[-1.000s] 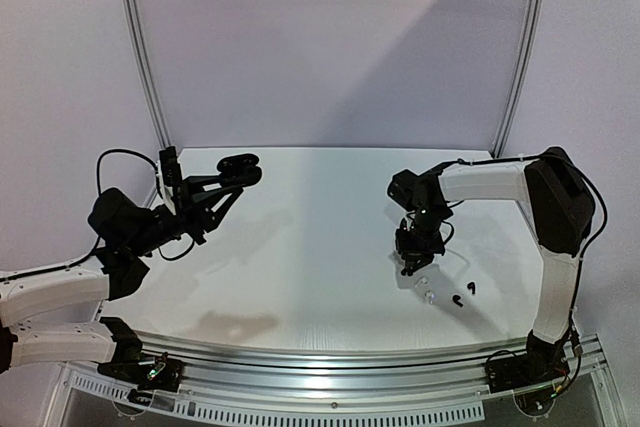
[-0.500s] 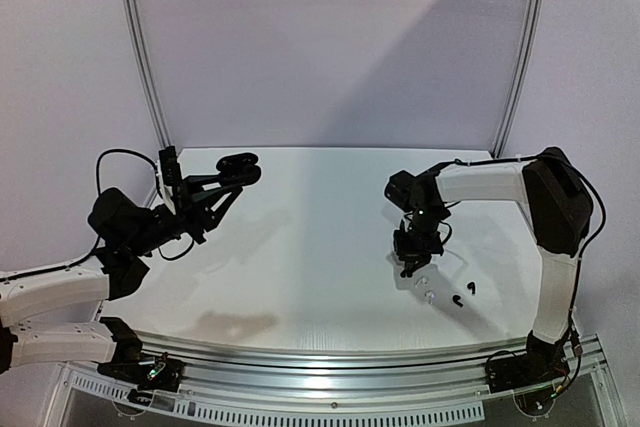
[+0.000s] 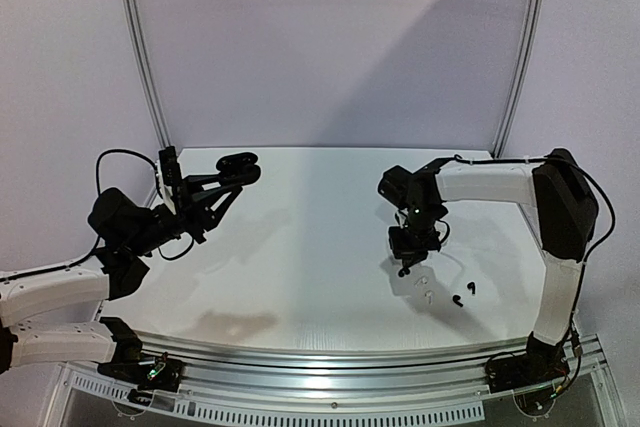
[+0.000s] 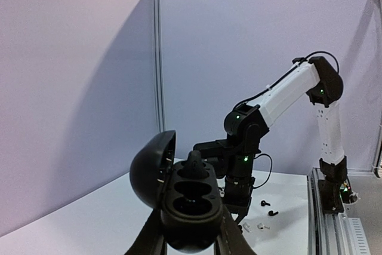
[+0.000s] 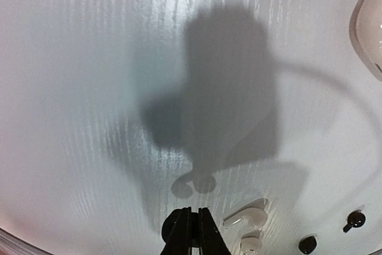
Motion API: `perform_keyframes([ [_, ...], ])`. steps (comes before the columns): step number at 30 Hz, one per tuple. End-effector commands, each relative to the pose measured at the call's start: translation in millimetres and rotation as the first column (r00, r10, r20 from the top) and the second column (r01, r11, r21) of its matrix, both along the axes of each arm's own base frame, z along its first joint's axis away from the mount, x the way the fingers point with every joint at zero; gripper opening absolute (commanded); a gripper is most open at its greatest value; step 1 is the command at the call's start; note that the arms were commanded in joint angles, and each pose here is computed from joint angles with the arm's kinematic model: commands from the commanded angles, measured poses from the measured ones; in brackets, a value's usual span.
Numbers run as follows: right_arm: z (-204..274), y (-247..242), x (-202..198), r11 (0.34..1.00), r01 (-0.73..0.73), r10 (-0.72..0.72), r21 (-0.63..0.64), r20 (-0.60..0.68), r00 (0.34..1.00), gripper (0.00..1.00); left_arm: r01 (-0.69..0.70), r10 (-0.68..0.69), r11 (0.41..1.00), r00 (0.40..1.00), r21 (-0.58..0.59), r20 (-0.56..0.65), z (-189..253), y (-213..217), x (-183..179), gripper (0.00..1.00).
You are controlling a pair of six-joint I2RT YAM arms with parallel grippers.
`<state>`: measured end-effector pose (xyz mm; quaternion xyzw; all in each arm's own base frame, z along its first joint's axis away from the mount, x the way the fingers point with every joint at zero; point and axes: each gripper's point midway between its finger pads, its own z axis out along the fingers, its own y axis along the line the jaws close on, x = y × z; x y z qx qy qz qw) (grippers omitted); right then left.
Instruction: Insert the wireless bluetooth earbuds into the charging case
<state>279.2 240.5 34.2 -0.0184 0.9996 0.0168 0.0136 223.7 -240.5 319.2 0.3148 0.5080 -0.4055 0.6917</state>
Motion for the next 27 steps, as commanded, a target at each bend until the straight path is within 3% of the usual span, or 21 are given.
perform_keyframes([
  [1, 22.2, 1.4, 12.6, 1.0, -0.021, 0.021, -0.001, 0.096, 0.995, 0.0, -0.025, 0.025, 1.0, 1.0, 0.012, 0.007, -3.4, 3.4, 4.4, 0.0],
  [13, 53.0, 12.6, 31.5, 0.997, -0.056, 0.043, 0.046, 0.238, 0.97, 0.0, -0.03, 0.03, 0.999, 1.0, 0.015, 0.01, -4.9, 4.1, 4.8, 0.0],
  [16, 73.9, 20.0, 41.8, 0.996, -0.074, 0.053, 0.053, 0.322, 0.945, 0.0, -0.034, 0.034, 0.999, 0.999, 0.024, 0.011, -7.5, 4.0, 5.6, 0.0],
  [20, 137.4, 38.5, 63.6, 0.991, -0.128, 0.086, 0.044, 0.521, 0.849, 0.0, -0.041, 0.04, 0.999, 0.999, 0.033, 0.008, -12.0, 2.3, 9.0, 0.0],
  [27, 273.1, 80.3, 74.3, 0.973, -0.225, 0.099, 0.043, 0.807, 0.582, 0.0, -0.038, 0.039, 0.999, 0.998, 0.017, -0.049, -16.8, -1.9, 15.1, 0.0],
])
